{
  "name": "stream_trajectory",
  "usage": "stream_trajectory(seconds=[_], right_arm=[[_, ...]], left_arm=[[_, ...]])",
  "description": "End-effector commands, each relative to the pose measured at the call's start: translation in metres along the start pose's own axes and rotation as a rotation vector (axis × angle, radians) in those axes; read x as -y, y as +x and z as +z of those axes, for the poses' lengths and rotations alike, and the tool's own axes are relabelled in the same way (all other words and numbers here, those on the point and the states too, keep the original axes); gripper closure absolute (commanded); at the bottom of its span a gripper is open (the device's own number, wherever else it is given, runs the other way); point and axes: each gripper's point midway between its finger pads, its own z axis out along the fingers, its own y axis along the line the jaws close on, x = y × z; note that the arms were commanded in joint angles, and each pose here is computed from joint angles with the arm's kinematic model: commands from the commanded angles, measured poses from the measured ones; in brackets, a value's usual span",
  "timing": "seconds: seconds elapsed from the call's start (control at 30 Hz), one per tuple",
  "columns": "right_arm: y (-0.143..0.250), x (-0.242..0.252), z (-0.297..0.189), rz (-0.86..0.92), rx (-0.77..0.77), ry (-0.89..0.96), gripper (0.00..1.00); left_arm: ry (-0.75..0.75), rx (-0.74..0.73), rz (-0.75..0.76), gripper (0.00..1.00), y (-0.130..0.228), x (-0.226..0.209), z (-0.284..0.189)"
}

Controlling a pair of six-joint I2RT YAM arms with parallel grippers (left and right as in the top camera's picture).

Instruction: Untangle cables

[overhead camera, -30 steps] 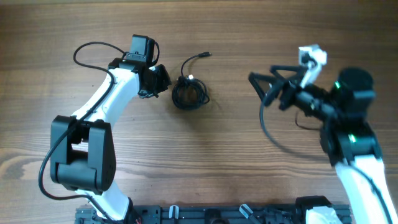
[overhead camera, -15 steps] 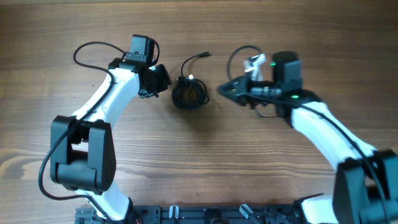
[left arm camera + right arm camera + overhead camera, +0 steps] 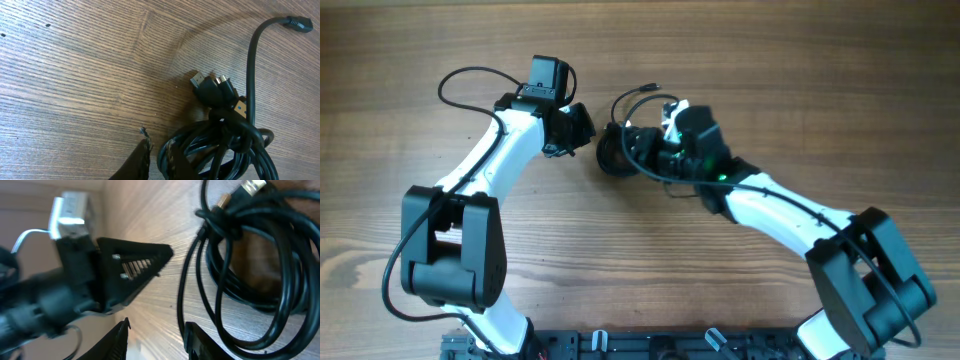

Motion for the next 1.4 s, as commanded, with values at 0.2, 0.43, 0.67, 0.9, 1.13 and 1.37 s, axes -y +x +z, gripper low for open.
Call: stream_trajectory(seconds=[0.2,0.43,0.67,0.9,1.13,1.37], right_arm=[[0.017,0.066,0.004,0.046,0.105,0.334,0.62],[0.015,0.088,-0.006,0.055,0.138,0.438,0.62],[0.009,0.091,-0.008,0.049,0.173,0.455,0.61],[-0.016,0.077,-0.008,0.02,0.303,0.409,0.56],[-0.01,0.077,-0.001,0.033,0.293,0.401,0.55],[-0.003,0.102,0.008,0.033,0.268,0.462,0.81]], left_arm=[[0.002,0.001,0.02,0.84,-0.001,0.002,0.001],[0.002,0.001,0.02,0.83,-0.001,0.002,0.002],[0.002,0.0,0.02,0.82,-0.001,0.002,0.002],[0.002,0.0,0.019,0.82,-0.001,0.002,0.001],[0.002,0.0,0.02,0.82,-0.001,0.002,0.002],[0.002,0.0,0.02,0.82,-0.001,0.002,0.002]])
